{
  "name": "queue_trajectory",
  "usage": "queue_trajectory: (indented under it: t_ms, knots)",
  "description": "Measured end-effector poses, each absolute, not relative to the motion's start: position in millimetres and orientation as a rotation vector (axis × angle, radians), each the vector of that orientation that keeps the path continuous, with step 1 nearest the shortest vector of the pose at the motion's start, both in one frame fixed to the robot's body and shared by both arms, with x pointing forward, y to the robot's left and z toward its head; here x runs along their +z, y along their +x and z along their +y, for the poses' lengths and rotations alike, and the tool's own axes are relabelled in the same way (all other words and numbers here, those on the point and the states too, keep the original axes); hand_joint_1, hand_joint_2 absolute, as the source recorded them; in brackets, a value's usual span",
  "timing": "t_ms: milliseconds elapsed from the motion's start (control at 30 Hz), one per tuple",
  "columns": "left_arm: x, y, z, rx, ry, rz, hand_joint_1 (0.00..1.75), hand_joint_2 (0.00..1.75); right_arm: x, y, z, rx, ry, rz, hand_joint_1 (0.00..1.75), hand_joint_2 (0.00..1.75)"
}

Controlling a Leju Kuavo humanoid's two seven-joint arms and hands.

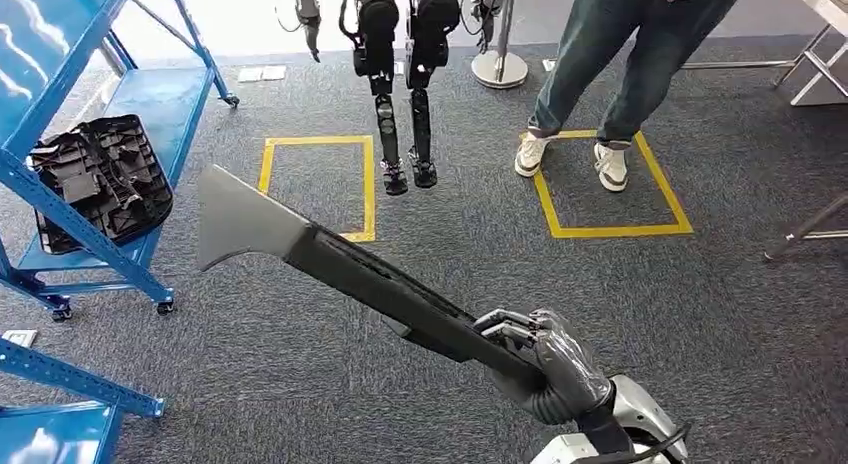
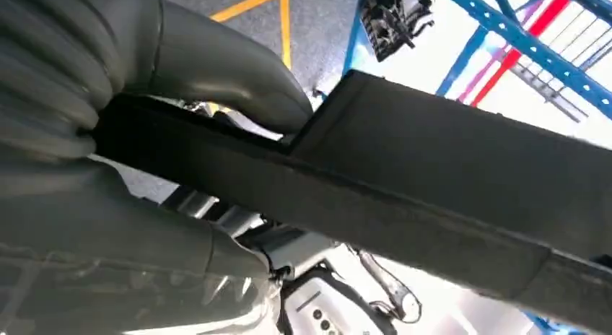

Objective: Take the parts from the cabinet and place them on the table.

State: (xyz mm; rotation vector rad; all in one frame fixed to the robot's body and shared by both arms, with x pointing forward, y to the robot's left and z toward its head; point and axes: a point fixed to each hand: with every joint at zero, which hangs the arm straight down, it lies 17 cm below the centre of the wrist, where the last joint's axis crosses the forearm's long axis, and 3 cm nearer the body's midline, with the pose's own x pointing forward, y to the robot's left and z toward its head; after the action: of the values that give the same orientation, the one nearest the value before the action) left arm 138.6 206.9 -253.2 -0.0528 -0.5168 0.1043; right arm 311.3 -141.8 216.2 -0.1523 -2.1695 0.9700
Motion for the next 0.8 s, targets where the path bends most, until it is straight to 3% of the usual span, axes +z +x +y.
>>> queue_trajectory:
  t_ms: [800]
  knots:
    - [-254,135,206,0.113,-0.058,-0.502,0.00,1.75,235,298,-131,0.991,-0.134,-2.237,1.75,1.75]
